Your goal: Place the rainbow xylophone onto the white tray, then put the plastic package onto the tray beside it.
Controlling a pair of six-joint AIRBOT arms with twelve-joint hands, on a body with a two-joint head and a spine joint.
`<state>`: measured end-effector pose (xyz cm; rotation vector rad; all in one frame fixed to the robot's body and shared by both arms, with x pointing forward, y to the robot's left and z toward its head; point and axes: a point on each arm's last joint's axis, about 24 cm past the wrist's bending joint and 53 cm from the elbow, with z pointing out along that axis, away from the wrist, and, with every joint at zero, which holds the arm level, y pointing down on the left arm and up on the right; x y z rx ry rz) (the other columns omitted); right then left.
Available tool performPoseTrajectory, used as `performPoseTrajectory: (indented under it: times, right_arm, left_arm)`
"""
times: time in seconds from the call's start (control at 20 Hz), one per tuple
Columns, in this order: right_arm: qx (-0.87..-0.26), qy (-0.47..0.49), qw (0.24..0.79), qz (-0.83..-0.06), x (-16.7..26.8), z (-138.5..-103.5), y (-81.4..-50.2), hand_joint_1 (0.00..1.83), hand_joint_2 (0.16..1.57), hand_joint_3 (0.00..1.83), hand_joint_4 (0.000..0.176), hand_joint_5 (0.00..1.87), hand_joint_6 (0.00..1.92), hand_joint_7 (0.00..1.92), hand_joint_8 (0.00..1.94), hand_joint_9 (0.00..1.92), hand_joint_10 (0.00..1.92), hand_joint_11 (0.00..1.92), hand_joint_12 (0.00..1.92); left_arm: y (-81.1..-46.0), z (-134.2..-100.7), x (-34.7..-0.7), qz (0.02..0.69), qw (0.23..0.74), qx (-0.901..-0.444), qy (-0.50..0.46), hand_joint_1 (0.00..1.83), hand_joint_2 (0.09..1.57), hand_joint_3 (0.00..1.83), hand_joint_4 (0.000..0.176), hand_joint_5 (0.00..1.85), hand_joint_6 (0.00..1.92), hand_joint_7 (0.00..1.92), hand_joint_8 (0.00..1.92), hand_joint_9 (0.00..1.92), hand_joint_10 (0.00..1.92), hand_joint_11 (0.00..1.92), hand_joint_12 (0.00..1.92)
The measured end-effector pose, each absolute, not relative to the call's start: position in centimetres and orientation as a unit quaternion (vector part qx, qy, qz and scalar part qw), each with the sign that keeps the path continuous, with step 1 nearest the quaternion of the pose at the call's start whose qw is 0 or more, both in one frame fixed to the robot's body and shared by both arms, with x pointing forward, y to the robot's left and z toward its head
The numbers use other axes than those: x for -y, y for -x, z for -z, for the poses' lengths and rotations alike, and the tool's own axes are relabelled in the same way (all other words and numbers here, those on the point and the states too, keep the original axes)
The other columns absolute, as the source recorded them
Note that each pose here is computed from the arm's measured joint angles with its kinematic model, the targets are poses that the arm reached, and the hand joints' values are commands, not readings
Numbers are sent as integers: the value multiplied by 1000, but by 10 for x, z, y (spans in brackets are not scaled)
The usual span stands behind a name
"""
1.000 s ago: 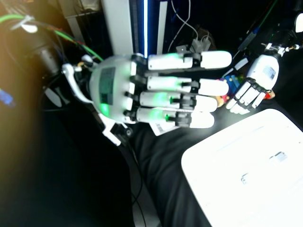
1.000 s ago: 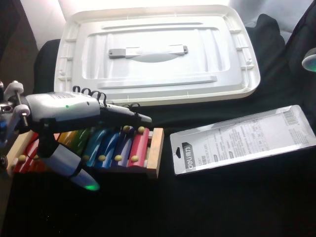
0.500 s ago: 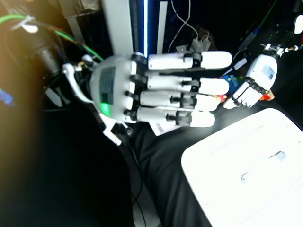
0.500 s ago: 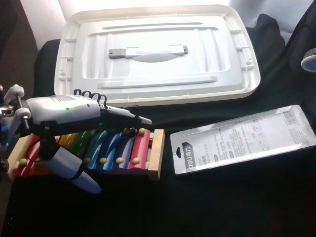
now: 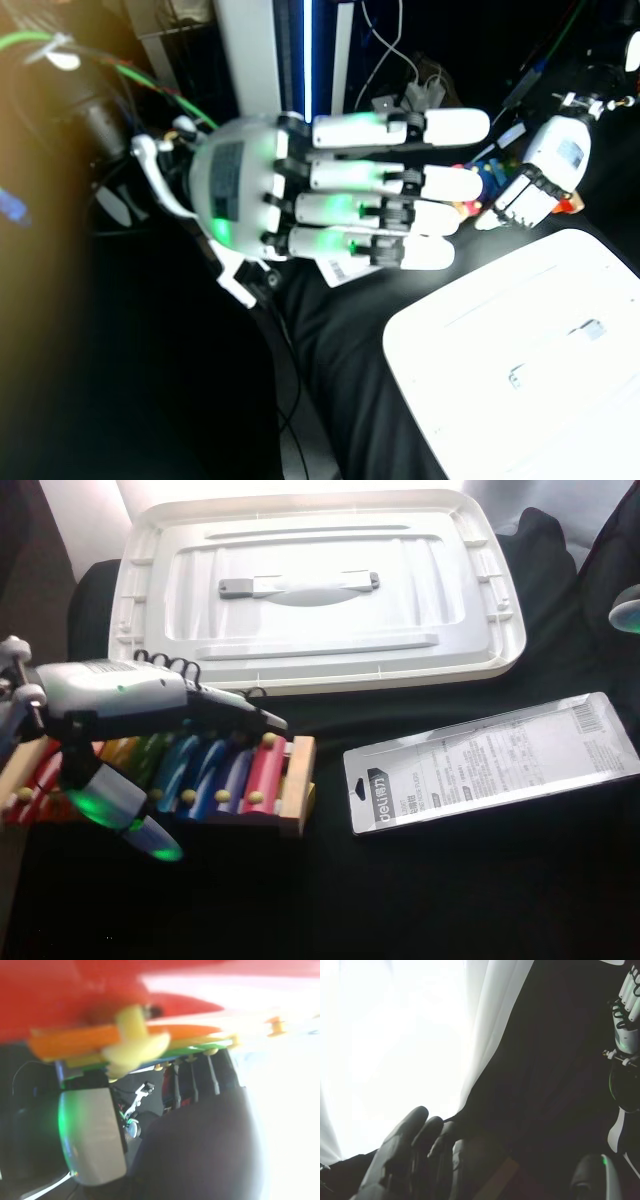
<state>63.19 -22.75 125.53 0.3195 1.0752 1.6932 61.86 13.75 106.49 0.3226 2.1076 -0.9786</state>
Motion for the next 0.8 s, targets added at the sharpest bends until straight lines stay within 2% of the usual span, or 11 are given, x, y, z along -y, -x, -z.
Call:
performPoseTrajectory:
  times: [0.1, 0.15, 0.3, 0.4, 0.45, 0.65, 0.8]
  right_arm:
    - [-450, -134, 527, -708, 227, -1255, -632, 1027, 578, 0, 77, 304, 14, 205, 461, 1, 868, 0, 754]
    - [-450, -133, 527, -709, 227, -1255, -632, 1035, 585, 2, 74, 308, 16, 211, 467, 4, 872, 0, 756]
    - [-450, -134, 527, -709, 227, -1255, -632, 1042, 585, 2, 80, 323, 21, 204, 491, 0, 884, 0, 784]
    - [-450, -134, 527, -709, 227, -1255, -632, 1050, 589, 3, 79, 320, 18, 187, 483, 0, 830, 0, 735]
    - [-450, -134, 527, -709, 227, -1255, -632, 1049, 594, 4, 84, 322, 17, 189, 488, 0, 833, 0, 727]
    - [-450, -134, 525, -710, 225, -1253, -632, 1060, 606, 5, 84, 314, 10, 189, 462, 0, 799, 0, 651]
    - [-450, -135, 525, -710, 225, -1253, -632, 1062, 584, 0, 84, 335, 16, 227, 435, 15, 815, 0, 675]
  left_arm:
    - [-623, -1071, -141, 380, 397, -826, -129, 1614, 1212, 0, 6, 513, 525, 565, 1483, 705, 1488, 572, 1756]
    - [-625, -1076, -143, 378, 402, -823, -130, 1615, 1214, 1, 0, 492, 509, 559, 1490, 704, 1499, 557, 1761]
    - [-631, -1097, -143, 388, 420, -810, -129, 1613, 1225, 2, 0, 481, 505, 545, 1530, 701, 1535, 506, 1761]
    - [-632, -1110, -141, 398, 429, -800, -131, 1612, 1222, 0, 0, 527, 514, 581, 1508, 727, 1524, 468, 1743]
    - [-632, -1118, -139, 406, 434, -793, -135, 1471, 1223, 0, 0, 586, 394, 626, 1443, 726, 1498, 394, 1286]
    - [-638, -1143, -130, 423, 454, -772, -141, 1475, 1184, 3, 0, 666, 258, 688, 1364, 798, 1406, 415, 1191]
    - [-653, -1161, -137, 419, 478, -759, -138, 1474, 1178, 0, 0, 718, 173, 696, 1385, 810, 1337, 342, 1287]
